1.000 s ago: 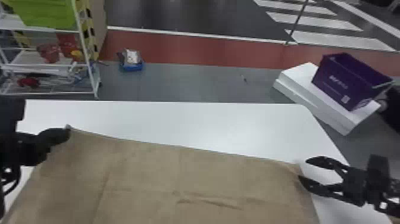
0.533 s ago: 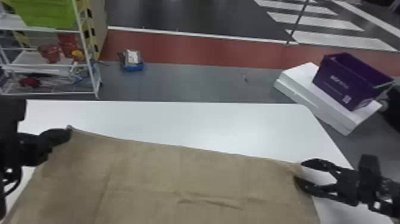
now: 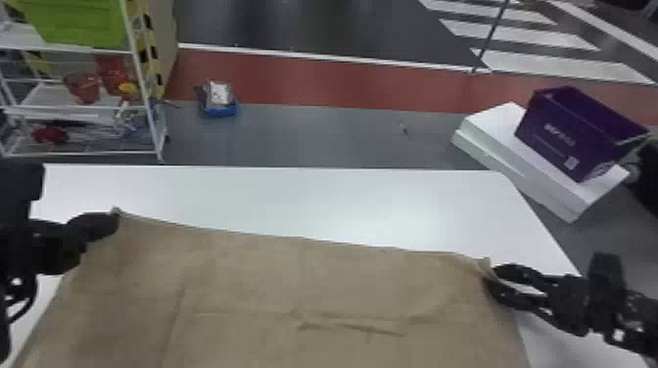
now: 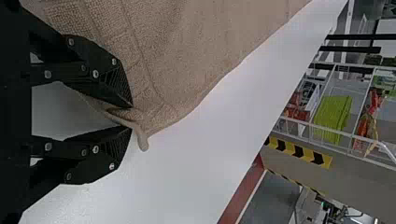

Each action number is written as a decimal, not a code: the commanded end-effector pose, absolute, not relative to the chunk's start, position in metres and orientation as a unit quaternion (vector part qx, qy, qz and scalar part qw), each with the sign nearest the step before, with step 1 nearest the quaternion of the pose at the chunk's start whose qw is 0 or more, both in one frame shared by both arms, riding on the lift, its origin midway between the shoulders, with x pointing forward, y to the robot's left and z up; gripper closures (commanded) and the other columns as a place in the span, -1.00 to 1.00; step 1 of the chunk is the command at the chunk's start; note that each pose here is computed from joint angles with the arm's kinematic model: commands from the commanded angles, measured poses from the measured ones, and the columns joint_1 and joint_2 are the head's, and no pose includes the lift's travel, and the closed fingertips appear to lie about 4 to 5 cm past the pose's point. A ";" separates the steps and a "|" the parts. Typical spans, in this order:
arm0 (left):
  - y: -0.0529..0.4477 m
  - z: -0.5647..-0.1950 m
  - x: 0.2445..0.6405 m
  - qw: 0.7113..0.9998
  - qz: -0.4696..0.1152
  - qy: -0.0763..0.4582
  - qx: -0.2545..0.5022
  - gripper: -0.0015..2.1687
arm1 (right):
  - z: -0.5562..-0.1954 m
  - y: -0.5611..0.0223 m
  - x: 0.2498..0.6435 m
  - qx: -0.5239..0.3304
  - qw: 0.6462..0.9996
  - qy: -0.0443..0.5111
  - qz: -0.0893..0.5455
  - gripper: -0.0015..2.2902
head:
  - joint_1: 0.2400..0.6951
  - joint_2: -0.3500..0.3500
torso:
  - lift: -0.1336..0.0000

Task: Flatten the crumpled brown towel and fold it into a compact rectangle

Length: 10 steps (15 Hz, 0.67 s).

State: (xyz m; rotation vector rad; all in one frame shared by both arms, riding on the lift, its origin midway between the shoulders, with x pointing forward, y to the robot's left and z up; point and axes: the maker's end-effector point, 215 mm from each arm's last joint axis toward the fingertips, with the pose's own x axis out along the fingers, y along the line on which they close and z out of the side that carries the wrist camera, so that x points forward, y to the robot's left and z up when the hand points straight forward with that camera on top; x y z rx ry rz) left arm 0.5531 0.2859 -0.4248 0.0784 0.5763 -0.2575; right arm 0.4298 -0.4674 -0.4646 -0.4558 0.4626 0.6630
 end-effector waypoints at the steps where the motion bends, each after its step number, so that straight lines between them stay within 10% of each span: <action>1: 0.289 -0.425 0.551 0.950 -0.124 0.283 0.037 0.24 | -0.455 -0.464 0.432 -0.228 0.895 0.206 0.325 -0.03 | 1.00 -0.58 | -0.85; 10: 0.309 -0.392 0.534 0.967 -0.132 0.216 0.005 0.24 | -0.413 -0.435 0.393 -0.272 0.856 0.139 0.416 -0.03 | 1.00 -0.50 | -0.85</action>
